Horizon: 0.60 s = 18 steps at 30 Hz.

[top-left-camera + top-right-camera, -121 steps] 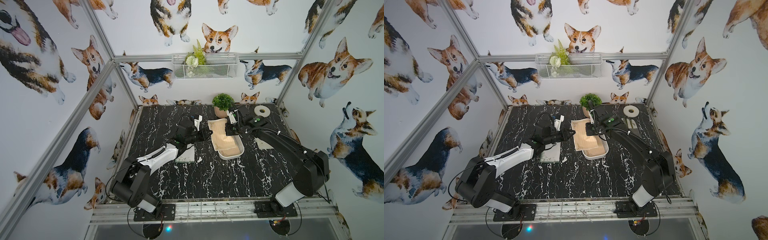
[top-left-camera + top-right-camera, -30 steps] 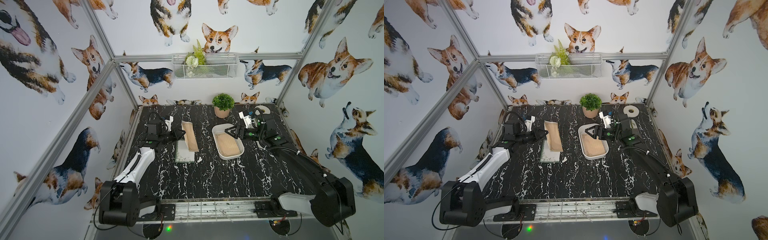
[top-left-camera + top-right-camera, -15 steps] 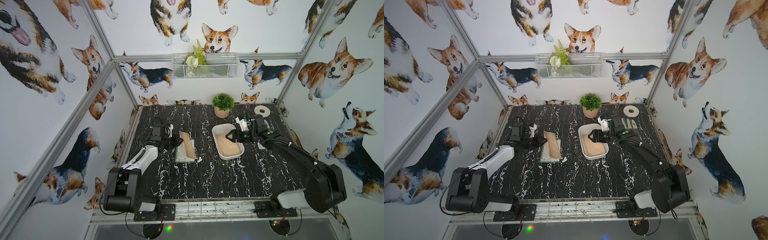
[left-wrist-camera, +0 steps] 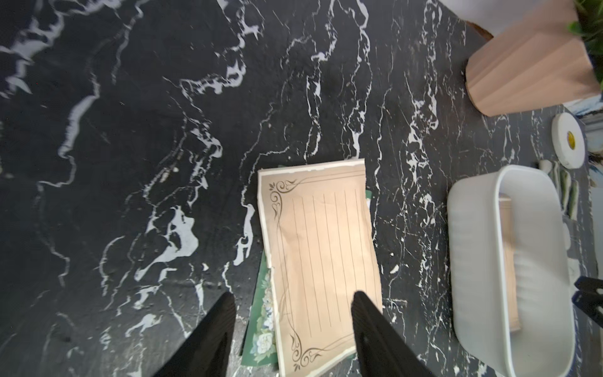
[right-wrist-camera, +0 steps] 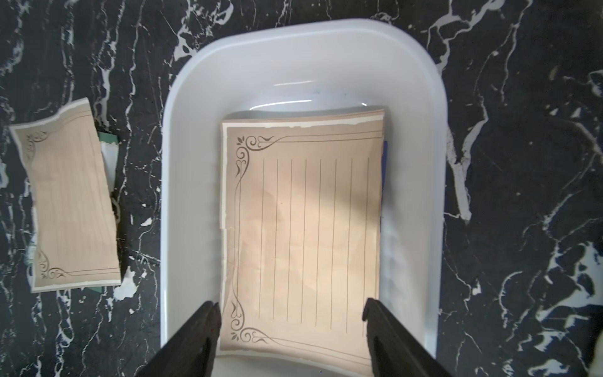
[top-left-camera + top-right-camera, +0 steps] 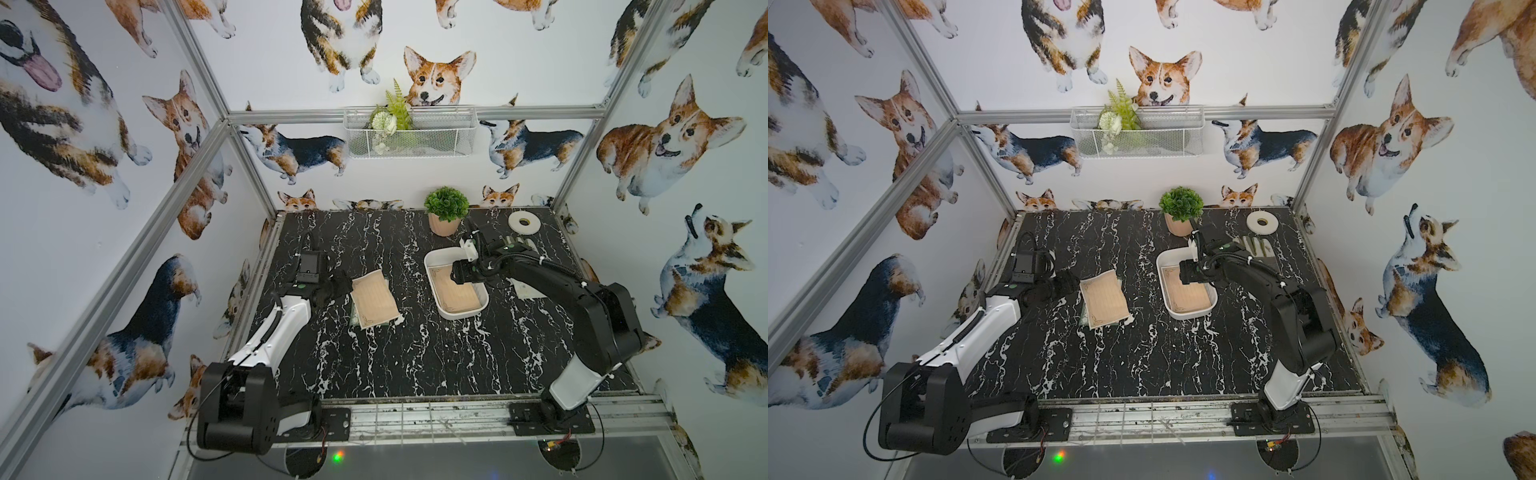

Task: Take out the stationery paper from the storage box
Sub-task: Place the stationery paper at the center of the board, then pick up the stationery paper from the storage box.

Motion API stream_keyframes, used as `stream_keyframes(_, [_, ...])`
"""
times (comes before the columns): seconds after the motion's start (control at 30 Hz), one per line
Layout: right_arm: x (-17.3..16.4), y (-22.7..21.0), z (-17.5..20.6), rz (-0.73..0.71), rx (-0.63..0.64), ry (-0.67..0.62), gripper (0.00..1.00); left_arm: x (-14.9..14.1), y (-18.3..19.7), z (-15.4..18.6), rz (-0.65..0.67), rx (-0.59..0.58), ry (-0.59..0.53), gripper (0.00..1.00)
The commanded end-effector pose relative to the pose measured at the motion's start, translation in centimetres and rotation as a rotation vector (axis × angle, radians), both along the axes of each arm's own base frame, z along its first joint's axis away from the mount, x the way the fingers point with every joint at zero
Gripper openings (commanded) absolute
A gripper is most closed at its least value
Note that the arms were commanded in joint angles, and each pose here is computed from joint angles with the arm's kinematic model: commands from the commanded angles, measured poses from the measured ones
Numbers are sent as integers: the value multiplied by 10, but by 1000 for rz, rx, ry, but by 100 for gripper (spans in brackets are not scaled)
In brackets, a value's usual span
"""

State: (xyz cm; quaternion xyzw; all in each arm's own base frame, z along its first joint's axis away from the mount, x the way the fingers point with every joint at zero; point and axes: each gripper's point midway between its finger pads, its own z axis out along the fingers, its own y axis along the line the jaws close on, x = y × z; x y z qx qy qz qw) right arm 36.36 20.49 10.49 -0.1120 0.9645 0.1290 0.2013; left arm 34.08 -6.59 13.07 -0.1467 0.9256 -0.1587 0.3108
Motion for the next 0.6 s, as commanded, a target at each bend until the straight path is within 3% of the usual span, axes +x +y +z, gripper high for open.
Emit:
stream_keyframes(0.0, [3,-8,-9,4,-94,10,75,-5,18,2,72,73,-9,62])
stream_keyframes(0.33, [10,-14,-34,5,-293,-2,78,-5,16,-1,67,63,-6,62])
stream_keyframes(0.57, [11,-13,-58,-8,-323,36,79,-6,17,0,67,64,-11,62])
